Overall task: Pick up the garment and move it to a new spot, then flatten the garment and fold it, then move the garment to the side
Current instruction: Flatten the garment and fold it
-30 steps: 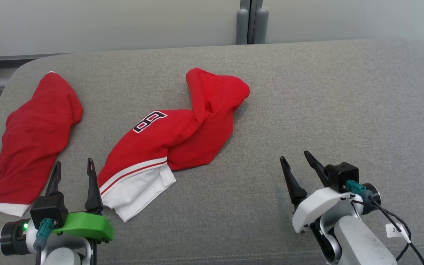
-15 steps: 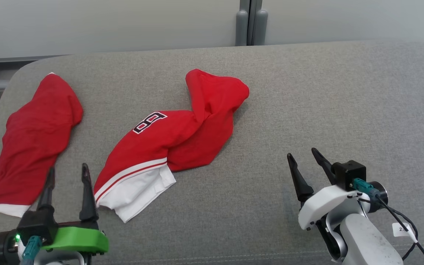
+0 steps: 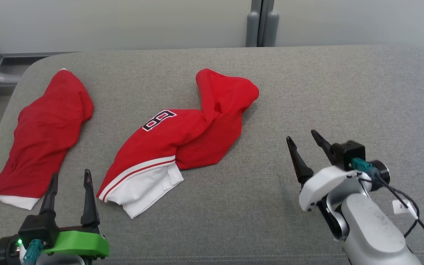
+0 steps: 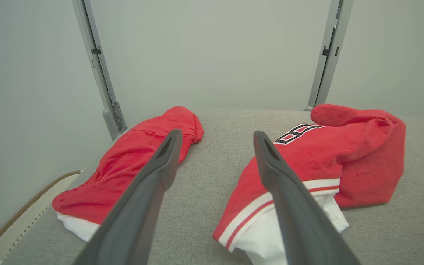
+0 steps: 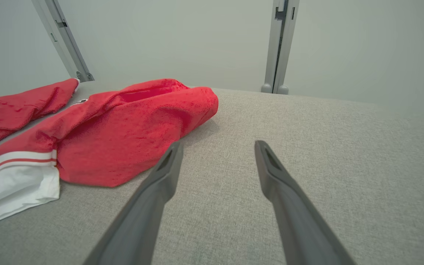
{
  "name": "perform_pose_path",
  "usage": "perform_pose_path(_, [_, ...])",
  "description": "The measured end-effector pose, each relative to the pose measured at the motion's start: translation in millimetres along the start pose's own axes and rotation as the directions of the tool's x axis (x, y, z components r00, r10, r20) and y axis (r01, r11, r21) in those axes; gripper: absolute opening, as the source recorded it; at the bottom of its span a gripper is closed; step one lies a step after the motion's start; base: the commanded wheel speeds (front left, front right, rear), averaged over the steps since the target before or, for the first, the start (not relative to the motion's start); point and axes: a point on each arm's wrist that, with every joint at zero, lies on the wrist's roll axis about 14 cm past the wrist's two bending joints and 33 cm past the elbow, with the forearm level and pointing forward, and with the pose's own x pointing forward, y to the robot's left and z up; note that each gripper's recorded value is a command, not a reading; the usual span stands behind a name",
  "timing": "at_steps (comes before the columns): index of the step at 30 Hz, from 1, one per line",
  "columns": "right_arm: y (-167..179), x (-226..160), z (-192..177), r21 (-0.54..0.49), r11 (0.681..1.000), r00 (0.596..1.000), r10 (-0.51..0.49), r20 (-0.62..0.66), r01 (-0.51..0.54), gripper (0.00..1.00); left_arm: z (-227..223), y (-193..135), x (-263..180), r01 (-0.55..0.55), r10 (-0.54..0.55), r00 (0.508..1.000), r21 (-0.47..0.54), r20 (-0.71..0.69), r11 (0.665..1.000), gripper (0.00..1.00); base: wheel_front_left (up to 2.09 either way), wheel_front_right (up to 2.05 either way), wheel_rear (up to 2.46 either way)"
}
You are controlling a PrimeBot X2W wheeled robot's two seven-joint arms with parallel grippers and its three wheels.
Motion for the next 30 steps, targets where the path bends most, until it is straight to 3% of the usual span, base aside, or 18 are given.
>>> perform_pose_path(10, [20,64,41,-0.079,0.989,0.992,0.122,-0.019,-0.123,1.00,2,5,-2,-0.024,0.024,1.000,-0.004,0.005,1.000,1.00,0.00,0.00,0.00])
perform_pose_path(16, [24,99,44,-0.098,0.983,0.985,0.147,-0.096,-0.156,1.00,3,5,1,-0.029,0.029,1.000,-0.009,0.009,1.000,1.00,0.00,0.00,0.00])
perform_pose_path(30, [10,156,-11,-0.092,0.984,0.932,0.115,-0.344,-0.156,1.00,-8,8,10,-0.054,0.053,0.998,-0.023,-0.033,0.998,1.00,0.00,0.00,0.00])
